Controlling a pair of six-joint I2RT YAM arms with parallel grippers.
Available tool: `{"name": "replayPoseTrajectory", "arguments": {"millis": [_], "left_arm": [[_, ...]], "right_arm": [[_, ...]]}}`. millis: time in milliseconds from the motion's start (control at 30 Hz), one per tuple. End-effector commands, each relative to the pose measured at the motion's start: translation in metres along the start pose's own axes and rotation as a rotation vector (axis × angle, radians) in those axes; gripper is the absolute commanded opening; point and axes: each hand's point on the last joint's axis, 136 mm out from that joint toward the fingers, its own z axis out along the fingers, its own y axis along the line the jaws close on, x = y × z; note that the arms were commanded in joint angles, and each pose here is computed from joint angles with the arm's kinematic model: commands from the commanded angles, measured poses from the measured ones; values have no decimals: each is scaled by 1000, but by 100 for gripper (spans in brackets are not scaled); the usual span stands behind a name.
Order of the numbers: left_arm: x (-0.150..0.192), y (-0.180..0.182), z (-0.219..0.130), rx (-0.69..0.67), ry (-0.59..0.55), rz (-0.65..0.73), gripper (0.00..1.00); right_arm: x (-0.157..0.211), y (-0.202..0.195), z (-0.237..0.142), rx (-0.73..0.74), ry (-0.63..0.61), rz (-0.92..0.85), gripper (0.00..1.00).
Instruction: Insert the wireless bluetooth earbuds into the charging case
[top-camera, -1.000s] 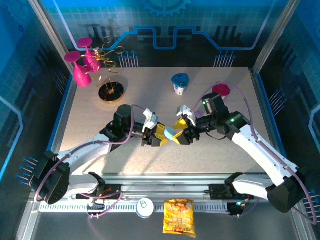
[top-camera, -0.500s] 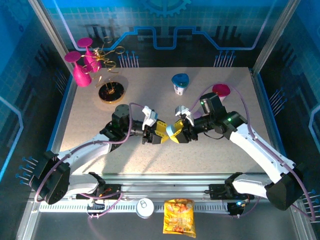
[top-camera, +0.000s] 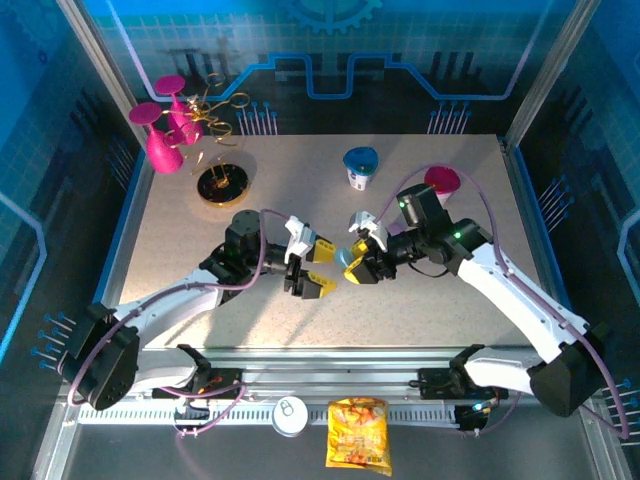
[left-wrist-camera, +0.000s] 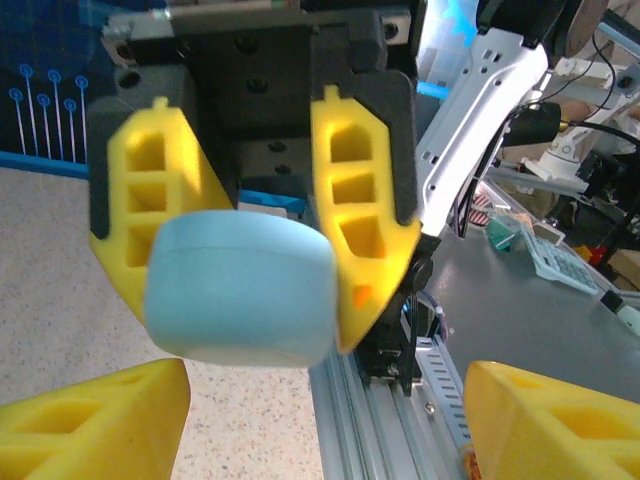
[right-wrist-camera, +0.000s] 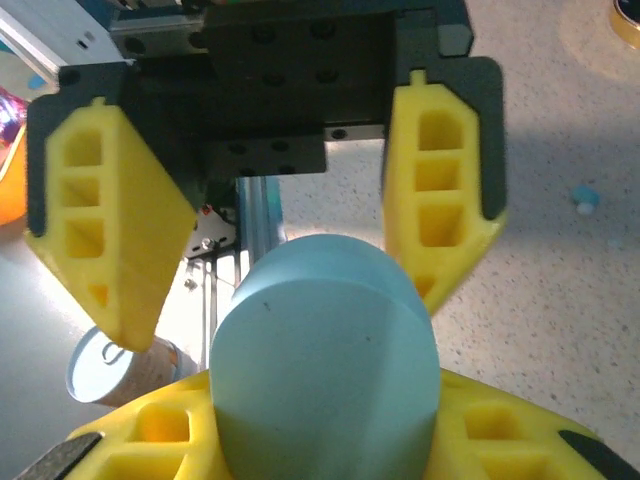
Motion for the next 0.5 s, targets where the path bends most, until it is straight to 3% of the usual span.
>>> {"name": "replayPoseTrajectory", "arguments": {"millis": [0, 467], "left_arm": [[-2, -9, -1, 3, 53, 62, 74], [3, -13, 3, 11, 103, 54, 72]], "right_arm": [[8, 5, -2, 2, 78, -22, 22], [14, 25, 7, -77, 175, -60, 20]]}}
